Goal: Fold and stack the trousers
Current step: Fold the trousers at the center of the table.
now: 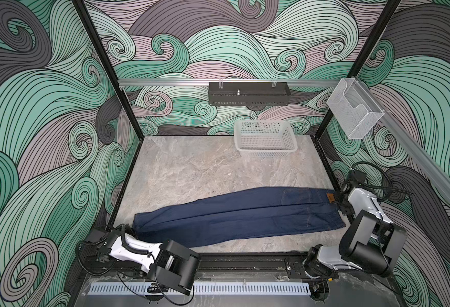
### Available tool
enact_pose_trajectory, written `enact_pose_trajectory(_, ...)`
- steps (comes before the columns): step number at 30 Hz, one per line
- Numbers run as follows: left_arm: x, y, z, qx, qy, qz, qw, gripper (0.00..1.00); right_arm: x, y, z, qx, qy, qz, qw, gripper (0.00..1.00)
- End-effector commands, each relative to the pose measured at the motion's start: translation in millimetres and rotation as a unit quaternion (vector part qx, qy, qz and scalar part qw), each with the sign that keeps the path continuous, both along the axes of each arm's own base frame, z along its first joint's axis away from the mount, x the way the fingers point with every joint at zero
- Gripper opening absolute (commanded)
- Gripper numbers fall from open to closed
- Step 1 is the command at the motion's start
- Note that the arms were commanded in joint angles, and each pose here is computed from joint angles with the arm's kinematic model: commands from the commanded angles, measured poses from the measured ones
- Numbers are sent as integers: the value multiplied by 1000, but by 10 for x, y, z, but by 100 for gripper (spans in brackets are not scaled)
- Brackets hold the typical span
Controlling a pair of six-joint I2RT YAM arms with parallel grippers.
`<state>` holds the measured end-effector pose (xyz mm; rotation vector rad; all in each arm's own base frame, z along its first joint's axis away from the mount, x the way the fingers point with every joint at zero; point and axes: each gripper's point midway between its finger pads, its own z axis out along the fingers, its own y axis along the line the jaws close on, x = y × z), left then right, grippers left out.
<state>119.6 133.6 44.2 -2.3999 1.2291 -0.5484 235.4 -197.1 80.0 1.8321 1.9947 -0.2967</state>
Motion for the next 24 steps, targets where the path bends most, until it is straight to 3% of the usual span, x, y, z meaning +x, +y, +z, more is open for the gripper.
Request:
enact_pose_trajectory(1,-7,72,73,7,-3,3,1000,40,-146,-24,20,-2,35,-20,999,35)
enact_pose_trajectory(4,-8,75,109,-1,-4,5,1000,61,-214,15,29,8,49,-25,998,54)
enact_pose_trajectory(7,39,67,220,-10,-18,-6,1000,69,-262,51,85,14,55,-25,998,66)
enact_pose_trajectory(16,263,29,478,-44,-80,-28,995,73,-56,413,629,10,-20,38,999,68)
enact_pose_trajectory(20,350,23,548,-51,-93,-40,994,73,92,741,658,48,-66,63,995,64)
enact_pose_trajectory(24,369,62,552,-48,-80,-52,994,75,117,934,591,43,-48,99,993,65)
